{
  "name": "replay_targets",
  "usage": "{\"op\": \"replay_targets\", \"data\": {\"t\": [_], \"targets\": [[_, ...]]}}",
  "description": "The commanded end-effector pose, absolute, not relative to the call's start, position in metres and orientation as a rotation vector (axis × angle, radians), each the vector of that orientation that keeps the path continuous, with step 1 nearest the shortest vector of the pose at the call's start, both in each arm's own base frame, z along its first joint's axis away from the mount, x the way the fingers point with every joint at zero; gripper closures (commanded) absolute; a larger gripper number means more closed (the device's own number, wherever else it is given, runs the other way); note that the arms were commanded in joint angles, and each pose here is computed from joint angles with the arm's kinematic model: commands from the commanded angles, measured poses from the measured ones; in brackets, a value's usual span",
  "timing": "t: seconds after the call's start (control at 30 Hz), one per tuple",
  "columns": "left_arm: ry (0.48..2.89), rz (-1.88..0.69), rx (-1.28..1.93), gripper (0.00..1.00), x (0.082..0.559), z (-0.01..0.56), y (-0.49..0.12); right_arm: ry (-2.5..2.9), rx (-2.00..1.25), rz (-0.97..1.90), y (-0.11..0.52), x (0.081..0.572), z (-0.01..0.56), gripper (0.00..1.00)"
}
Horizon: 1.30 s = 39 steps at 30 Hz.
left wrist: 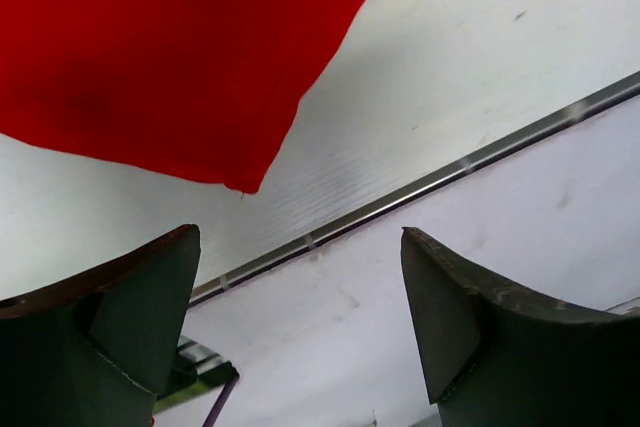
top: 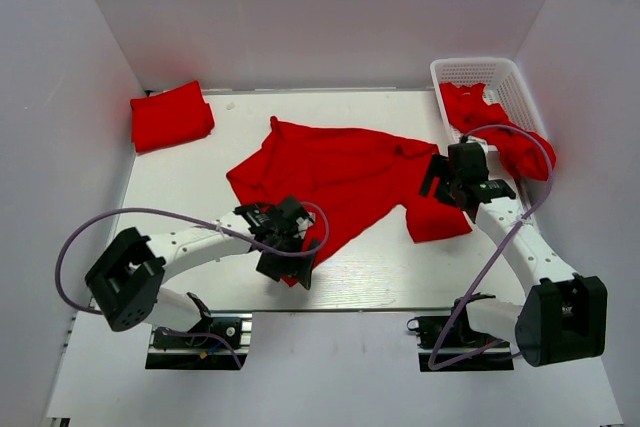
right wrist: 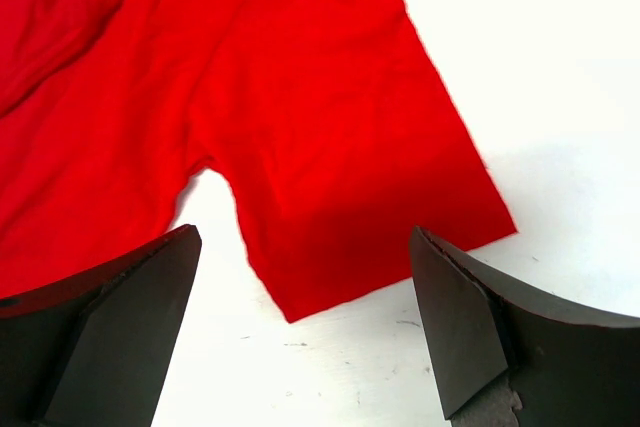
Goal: Fold and stack the t-shirts
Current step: Flatten out the tshirt
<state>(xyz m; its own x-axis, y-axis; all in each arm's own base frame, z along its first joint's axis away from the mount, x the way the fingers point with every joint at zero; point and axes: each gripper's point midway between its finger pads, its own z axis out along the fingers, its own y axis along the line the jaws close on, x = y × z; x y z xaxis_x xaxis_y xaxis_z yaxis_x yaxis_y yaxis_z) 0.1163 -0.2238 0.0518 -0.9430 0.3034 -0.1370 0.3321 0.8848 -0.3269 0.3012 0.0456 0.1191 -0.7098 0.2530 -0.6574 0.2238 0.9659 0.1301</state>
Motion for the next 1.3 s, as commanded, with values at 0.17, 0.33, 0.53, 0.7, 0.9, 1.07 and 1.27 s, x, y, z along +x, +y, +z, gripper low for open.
{"op": "replay_targets", "data": {"t": [0.17, 0.33, 0.53, 0.7, 0.9, 1.07, 1.27], "targets": [[2.980, -0.281, 0.515, 0.18, 0.120, 0.033, -0.216, 2.387, 0.390, 0.027, 0.030, 0.294, 0.118, 0.10], [2.956, -0.211, 0.464, 0.22, 0.129, 0.025, -0.215, 2.395, 0.394, 0.034, 0.028, 0.291, 0.116, 0.10], [2.944, -0.131, 0.422, 0.23, 0.142, 0.012, -0.218, 2.396, 0.403, 0.028, 0.023, 0.289, 0.115, 0.10], [2.963, -0.089, 0.412, 0.43, 0.144, -0.001, -0.219, 2.412, 0.423, 0.006, 0.017, 0.285, 0.110, 0.10], [2.943, -0.006, 0.358, 1.00, 0.154, 0.001, -0.212, 2.443, 0.487, -0.037, 0.005, 0.277, 0.096, 0.10], [2.895, 0.031, 0.316, 1.00, 0.165, 0.012, -0.205, 2.497, 0.589, -0.096, -0.011, 0.267, 0.072, 0.10], [2.881, 0.036, 0.325, 1.00, 0.167, 0.016, -0.205, 2.506, 0.636, -0.018, -0.010, 0.272, 0.049, 0.10]]}}
